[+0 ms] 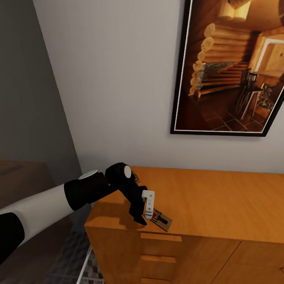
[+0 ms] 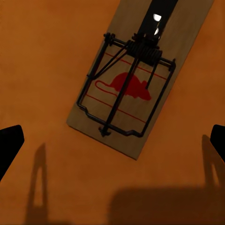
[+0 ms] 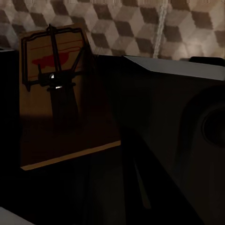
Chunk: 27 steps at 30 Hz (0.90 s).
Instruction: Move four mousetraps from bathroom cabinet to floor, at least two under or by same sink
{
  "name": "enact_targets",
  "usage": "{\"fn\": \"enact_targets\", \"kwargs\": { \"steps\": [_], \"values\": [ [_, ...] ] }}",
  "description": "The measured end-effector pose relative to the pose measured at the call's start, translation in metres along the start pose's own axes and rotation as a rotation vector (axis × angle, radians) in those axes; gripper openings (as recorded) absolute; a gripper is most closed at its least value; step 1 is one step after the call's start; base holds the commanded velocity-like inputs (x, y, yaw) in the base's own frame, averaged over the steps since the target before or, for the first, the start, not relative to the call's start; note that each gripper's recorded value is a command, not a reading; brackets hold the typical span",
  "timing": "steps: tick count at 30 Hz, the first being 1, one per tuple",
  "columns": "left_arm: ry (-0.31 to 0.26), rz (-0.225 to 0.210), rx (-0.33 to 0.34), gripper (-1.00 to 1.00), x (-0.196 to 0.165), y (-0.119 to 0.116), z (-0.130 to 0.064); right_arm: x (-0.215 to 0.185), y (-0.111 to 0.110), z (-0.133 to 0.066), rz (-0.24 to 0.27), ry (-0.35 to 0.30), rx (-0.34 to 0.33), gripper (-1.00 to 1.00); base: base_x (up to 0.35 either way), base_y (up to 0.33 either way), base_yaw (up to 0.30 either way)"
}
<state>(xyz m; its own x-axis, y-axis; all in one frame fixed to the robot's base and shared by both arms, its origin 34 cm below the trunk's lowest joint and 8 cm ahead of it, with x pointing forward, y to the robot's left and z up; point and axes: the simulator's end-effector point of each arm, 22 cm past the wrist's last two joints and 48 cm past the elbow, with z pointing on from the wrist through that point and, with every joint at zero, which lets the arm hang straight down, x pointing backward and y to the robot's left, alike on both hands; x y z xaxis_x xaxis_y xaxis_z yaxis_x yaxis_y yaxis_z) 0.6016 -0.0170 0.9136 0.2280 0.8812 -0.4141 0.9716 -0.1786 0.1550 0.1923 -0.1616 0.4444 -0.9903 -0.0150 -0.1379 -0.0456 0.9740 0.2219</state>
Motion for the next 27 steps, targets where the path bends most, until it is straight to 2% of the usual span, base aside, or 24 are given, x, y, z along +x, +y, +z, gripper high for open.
{"fn": "enact_targets", "kwargs": {
  "steps": [8, 27],
  "values": [
    [0.001, 0.0, 0.0, 1.0, 0.0001, -0.0001, 0.0001, -0.0046, -0.0002, -0.0001, -0.003, -0.022, 0.0, -1.0, 0.0, 0.0, 0.0],
    [0.001, 0.002, 0.002, 1.0, -0.0004, -0.0008, 0.0007, -0.0048, -0.001, -0.0003, -0.004, -0.024, 0.001, -1.0, 0.019, -0.024, 0.0]
  ]
}}
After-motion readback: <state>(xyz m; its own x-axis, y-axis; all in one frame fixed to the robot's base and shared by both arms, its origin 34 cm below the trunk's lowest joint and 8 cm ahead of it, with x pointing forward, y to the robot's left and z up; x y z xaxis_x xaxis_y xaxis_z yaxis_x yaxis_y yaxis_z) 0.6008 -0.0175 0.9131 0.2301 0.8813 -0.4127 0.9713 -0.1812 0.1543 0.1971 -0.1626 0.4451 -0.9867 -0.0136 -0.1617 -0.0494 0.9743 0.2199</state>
